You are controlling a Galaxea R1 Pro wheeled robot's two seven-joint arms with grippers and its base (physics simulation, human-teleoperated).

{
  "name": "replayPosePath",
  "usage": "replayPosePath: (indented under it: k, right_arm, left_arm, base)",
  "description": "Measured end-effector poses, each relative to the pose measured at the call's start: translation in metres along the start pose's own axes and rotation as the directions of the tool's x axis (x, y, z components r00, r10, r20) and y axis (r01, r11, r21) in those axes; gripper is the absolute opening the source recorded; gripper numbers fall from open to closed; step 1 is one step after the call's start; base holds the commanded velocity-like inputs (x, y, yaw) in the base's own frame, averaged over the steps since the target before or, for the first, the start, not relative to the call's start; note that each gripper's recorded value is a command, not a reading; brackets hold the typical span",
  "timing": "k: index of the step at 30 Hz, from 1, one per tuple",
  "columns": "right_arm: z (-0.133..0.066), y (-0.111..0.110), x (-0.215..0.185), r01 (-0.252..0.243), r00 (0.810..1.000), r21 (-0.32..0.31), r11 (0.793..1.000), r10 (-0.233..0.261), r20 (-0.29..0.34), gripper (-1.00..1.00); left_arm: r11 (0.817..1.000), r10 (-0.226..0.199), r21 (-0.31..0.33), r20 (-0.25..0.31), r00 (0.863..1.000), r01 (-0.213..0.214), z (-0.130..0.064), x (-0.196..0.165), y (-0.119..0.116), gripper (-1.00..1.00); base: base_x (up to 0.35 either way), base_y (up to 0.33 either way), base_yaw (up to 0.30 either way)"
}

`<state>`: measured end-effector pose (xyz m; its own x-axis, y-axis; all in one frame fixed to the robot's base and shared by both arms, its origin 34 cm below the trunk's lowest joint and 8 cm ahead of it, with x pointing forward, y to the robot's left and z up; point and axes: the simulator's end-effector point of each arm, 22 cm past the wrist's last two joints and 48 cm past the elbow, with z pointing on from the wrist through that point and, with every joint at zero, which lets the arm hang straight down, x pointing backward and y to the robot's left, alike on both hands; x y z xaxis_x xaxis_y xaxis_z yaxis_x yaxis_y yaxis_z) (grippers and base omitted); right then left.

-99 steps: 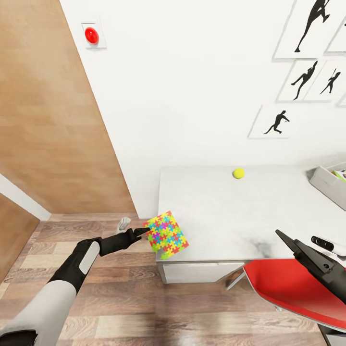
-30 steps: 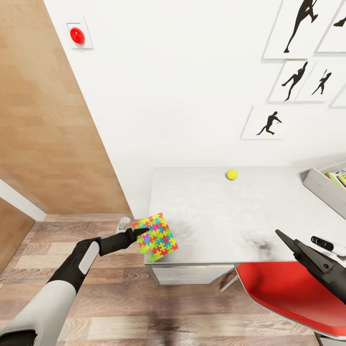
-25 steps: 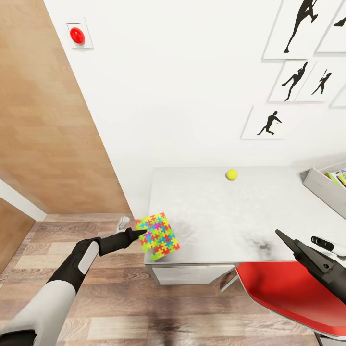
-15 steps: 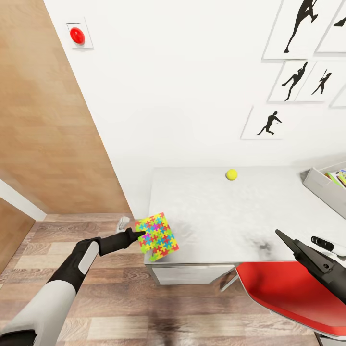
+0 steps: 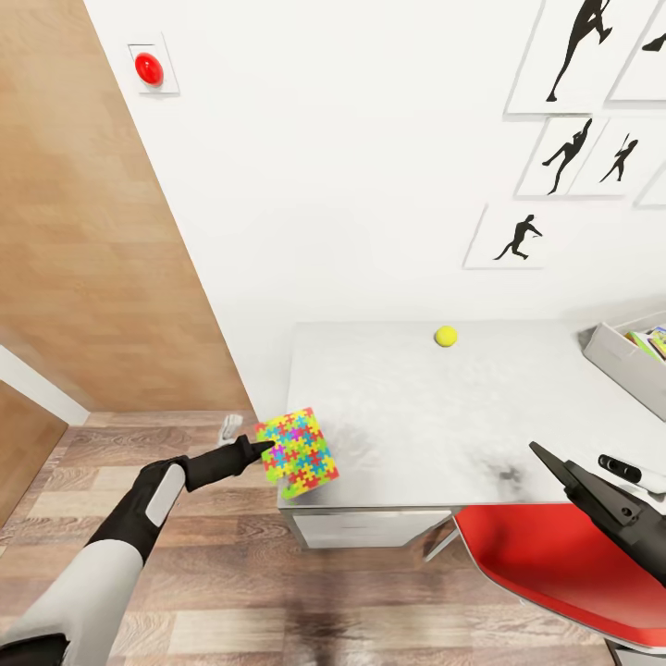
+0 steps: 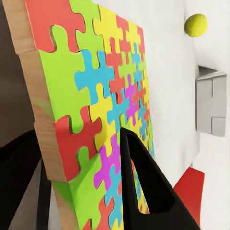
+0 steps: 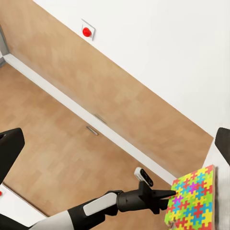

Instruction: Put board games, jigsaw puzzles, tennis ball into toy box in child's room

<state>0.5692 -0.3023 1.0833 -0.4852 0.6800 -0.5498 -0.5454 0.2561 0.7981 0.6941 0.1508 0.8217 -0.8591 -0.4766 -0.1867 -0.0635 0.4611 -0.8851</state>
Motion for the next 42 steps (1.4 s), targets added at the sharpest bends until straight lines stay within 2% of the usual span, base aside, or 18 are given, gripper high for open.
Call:
replayPosePath:
  k: [4,10,16,20,22,23,25,26,29,42]
  right_arm:
    - [0.000,0.000,-0.001,0.002,1.000,0.003,1.000,-0.002,-0.001,1.00]
    - [0.000,-0.001,0.000,0.001,1.000,0.002,1.000,-0.001,-0.001,1.00]
    - [0.000,0.003,-0.001,0.005,1.000,-0.006,1.000,-0.005,0.001,1.00]
    - [0.001,0.007,-0.003,0.027,1.000,-0.013,1.000,-0.027,0.002,1.00]
    - [0.001,0.009,-0.004,0.036,0.999,-0.016,0.999,-0.036,0.003,1.00]
    - [0.001,0.010,-0.004,0.040,0.999,-0.017,0.999,-0.040,0.004,1.00]
    - [0.001,0.011,-0.004,0.046,0.999,-0.018,0.999,-0.046,0.005,1.00]
    - [0.001,0.011,-0.004,0.048,0.999,-0.019,0.999,-0.048,0.005,1.00]
    - [-0.002,0.011,-0.007,0.056,0.998,-0.012,0.998,-0.055,0.011,1.00]
    - [-0.003,0.014,-0.009,0.063,0.998,-0.015,0.998,-0.063,0.017,1.00]
  left_arm:
    - [1.000,-0.024,0.010,-0.032,0.999,0.025,-0.006,-0.001,-0.006,-1.00]
    - [0.997,-0.039,0.069,-0.050,0.998,0.042,-0.020,-0.009,-0.020,-1.00]
    - [0.997,-0.056,0.050,-0.066,0.996,0.060,-0.041,-0.018,-0.013,-1.00]
    - [0.996,-0.071,0.046,-0.079,0.994,0.075,-0.049,-0.020,-0.014,-1.00]
    - [0.994,-0.077,0.071,-0.085,0.993,0.083,-0.053,-0.023,-0.021,-1.00]
    - [0.991,-0.080,0.104,-0.087,0.993,0.089,-0.056,-0.025,-0.029,-1.00]
    - [0.981,-0.073,0.175,-0.088,0.993,0.088,-0.065,-0.031,-0.045,-1.00]
    - [0.973,-0.066,0.215,-0.085,0.994,0.083,-0.076,-0.037,-0.052,-1.00]
    - [0.966,-0.046,0.251,-0.076,0.996,0.064,-0.097,-0.049,-0.056,-1.00]
    - [0.965,-0.036,0.258,-0.073,0.997,0.054,-0.102,-0.051,-0.061,-1.00]
  base:
    - [0.000,0.000,0.000]
    - [0.000,0.000,0.000]
    - [0.000,0.000,0.000]
    - [0.000,0.000,0.000]
    - [0.000,0.000,0.000]
    - [0.000,0.000,0.000]
    - [0.000,0.000,0.000]
    - [0.000,0.000,0.000]
    - [0.000,0.000,0.000]
    - [0.000,0.000,0.000]
